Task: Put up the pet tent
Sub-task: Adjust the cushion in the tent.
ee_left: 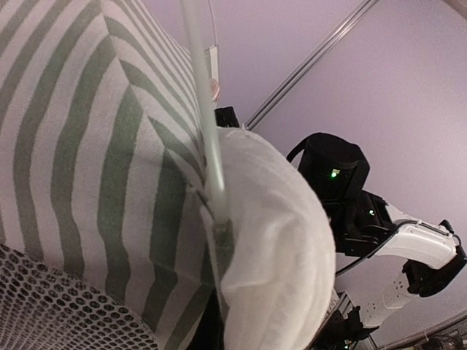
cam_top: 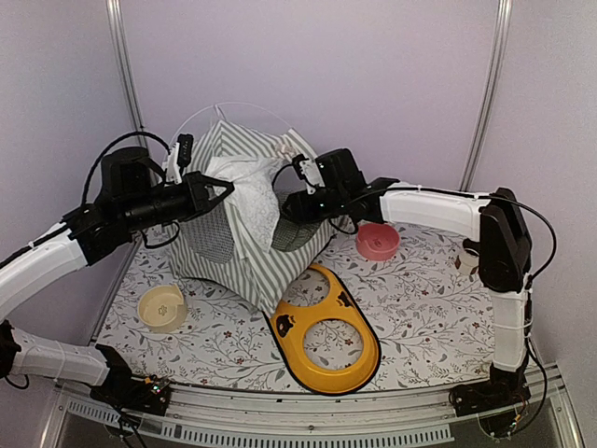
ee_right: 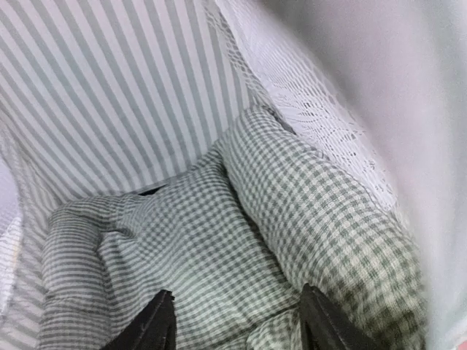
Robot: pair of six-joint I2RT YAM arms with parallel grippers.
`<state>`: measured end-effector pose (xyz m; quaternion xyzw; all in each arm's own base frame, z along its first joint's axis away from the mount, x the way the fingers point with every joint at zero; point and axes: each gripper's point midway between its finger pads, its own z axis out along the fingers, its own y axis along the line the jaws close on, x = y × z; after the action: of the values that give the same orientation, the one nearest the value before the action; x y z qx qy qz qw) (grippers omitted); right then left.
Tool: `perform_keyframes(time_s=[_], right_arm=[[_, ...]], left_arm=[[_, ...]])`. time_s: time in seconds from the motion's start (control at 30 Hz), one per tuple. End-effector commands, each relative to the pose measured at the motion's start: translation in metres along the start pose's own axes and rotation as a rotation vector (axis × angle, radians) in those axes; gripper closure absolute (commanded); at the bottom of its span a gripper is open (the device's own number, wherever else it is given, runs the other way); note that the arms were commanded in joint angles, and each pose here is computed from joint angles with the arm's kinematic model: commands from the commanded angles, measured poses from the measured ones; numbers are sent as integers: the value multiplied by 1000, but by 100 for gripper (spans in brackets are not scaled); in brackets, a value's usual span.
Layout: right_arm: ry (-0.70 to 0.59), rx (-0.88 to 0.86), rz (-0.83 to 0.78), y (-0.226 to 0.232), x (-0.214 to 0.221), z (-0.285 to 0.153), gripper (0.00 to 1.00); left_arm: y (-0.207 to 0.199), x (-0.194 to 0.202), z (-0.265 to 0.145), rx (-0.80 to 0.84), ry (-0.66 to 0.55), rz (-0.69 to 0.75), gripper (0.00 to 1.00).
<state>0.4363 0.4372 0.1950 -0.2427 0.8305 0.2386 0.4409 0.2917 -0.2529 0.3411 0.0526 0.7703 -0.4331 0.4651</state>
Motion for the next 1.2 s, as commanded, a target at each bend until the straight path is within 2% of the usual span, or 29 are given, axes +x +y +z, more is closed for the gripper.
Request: perform_keyframes(time_s=[0.0,0.07,0.17,0.27,0.37,0.57,0.73,0.87,1.17], right_arm=[[-40,-63,20,15,-28,-40,34],[-57,-56,17,15,-35,-49,30],[-74,-64,9,17,-43,-58,29],[-68,-39,-31,17,-39,-54,32],[-43,0,-93,16,-26,-45,39],[0,188,-221,-12,0,-24,43],[8,344,-333,-39,6,-8,33],[68,471,-406,-62,22,6,26],[247,541,-476,-83,77,39,19]], left_arm=[[-21,-36,-15,37,-111,33,100],[-21,-37,-15,37,-109,34,100],[-21,-36,-13,44,-94,37,100],[-25,-35,-9,66,-81,39,100],[-31,-36,-6,88,-71,44,100],[-37,-40,-7,106,-70,49,100],[-38,-38,-8,109,-57,50,100],[-40,-36,-9,124,-46,47,100],[-51,-14,0,208,37,47,100]])
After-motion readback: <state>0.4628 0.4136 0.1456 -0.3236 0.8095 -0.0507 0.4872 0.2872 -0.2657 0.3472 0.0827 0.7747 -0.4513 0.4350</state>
